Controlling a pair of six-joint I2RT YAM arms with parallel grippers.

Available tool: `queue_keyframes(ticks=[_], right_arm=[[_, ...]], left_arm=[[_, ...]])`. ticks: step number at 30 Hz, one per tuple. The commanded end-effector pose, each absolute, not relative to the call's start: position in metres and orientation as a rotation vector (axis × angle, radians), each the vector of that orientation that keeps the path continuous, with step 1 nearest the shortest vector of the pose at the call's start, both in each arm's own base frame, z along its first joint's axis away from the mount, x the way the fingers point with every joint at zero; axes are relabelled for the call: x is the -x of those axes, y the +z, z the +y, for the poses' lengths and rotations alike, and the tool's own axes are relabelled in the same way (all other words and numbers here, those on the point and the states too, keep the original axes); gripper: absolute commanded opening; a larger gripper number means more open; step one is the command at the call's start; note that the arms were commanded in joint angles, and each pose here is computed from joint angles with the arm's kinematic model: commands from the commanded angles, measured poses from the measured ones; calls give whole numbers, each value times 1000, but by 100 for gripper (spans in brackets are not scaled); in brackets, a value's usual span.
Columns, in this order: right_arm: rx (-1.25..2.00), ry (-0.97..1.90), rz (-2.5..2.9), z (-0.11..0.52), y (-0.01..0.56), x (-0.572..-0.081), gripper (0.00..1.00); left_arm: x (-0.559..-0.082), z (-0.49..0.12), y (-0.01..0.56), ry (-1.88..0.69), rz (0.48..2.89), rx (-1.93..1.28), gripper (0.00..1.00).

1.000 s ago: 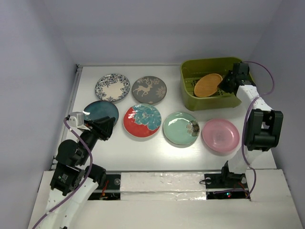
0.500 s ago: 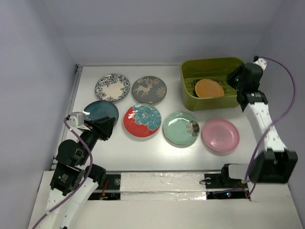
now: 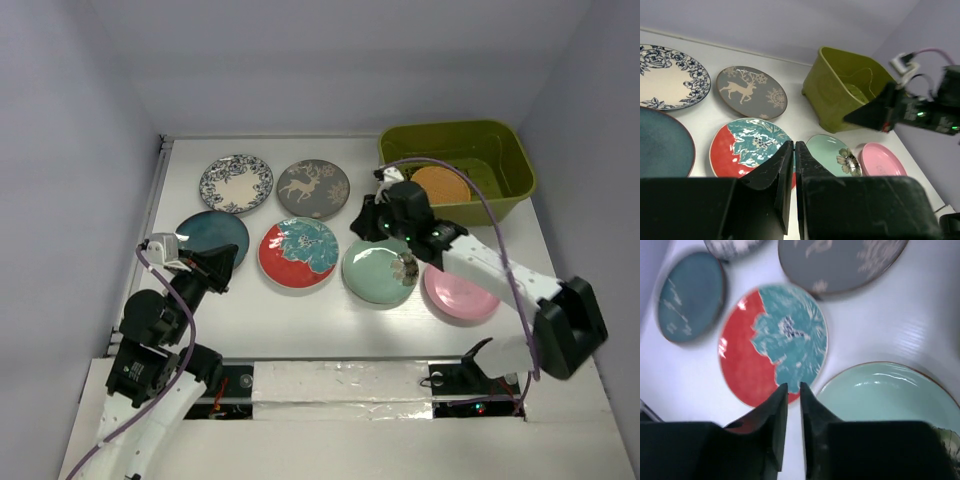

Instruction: Place the plates into the plastic bin on the countertop

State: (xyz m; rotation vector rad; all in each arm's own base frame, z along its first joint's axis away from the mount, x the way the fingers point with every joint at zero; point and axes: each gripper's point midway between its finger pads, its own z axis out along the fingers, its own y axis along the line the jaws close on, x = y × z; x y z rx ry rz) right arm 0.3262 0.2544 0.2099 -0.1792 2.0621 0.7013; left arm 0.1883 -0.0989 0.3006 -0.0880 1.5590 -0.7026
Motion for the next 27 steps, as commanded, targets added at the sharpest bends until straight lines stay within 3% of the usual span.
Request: queue_keyframes(ticks=[1,2,3,6,19,27], right_arm=[[339,729,2075,287,202,-330,24],[355,727,2099,291,196,-333,42],[366,711,2108,296,195,-336,51],[392,654,2196,303,163,-345,62],[461,528,2423,325,63,-377,68],[562,856,2380,362,54,-347,60]], left_arm=[[-188,-100,314,-714,1526,86,5],[-188,-100,314,-714,1524,85,5],[-188,-99,315,-714,1521,87,6],[-187,-99,316,-717,1517,86,8],[-186,-100,316,-720,1513,78,9],[-189,-101,314,-719,1527,76,10]])
